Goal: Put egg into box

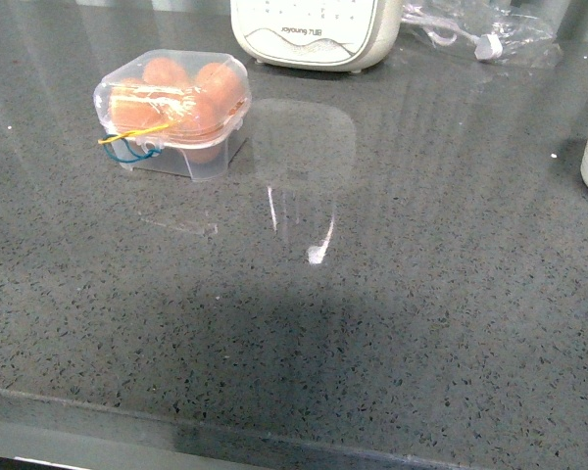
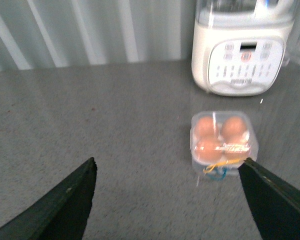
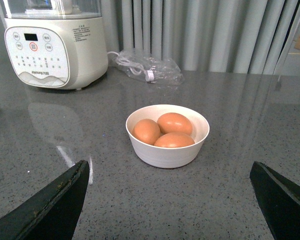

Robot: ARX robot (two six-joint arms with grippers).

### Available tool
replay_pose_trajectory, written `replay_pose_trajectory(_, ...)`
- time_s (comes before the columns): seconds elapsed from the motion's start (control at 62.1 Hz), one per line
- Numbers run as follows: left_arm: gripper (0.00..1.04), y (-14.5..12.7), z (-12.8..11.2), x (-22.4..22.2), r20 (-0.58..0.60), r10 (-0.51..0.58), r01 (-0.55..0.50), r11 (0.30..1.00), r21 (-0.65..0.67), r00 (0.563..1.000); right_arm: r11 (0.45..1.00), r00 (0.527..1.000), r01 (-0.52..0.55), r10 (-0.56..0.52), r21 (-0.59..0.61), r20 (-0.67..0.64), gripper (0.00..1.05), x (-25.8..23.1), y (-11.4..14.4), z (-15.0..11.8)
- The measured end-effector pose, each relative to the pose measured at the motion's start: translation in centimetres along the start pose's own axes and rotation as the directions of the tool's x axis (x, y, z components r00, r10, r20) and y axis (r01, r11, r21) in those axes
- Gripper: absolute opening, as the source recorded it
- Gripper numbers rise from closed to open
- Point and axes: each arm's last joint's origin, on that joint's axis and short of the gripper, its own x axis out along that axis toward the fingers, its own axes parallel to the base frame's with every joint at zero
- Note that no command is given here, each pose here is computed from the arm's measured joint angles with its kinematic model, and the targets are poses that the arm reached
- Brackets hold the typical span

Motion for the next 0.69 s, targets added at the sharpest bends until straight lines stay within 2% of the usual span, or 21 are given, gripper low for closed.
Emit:
replay_pose_trajectory(0.081, 0.66, 0.5, -2.0, -1.0, 0.009, 0.021, -0.021, 0.999, -0.035, 1.000, 1.000, 1.000, 0.000, 0.000, 0.000, 0.000, 0.97, 0.0, 0.0, 0.0)
replay_pose_trajectory(0.161, 0.48, 0.6, -4.0, -2.0, 0.011, 0.043, -0.042, 0.997, -0.061, 0.999, 1.000, 1.000, 0.000, 0.000, 0.000, 0.000, 0.97, 0.0, 0.0, 0.0)
replay_pose_trajectory(0.435, 0.03, 0.3, -6.8, -2.6, 0.005, 0.033, -0.033, 0.997, -0.075, 0.999, 1.000, 1.000, 0.000, 0.000, 0.000, 0.000, 0.97, 0.0, 0.0, 0.0)
replay_pose_trajectory(0.692, 0.04, 0.2, -8.6, -3.0, 0.007, 0.034, -0.033, 0.996, -0.078, 0.999, 1.000, 1.000, 0.000, 0.000, 0.000, 0.000, 0.97, 0.0, 0.0, 0.0)
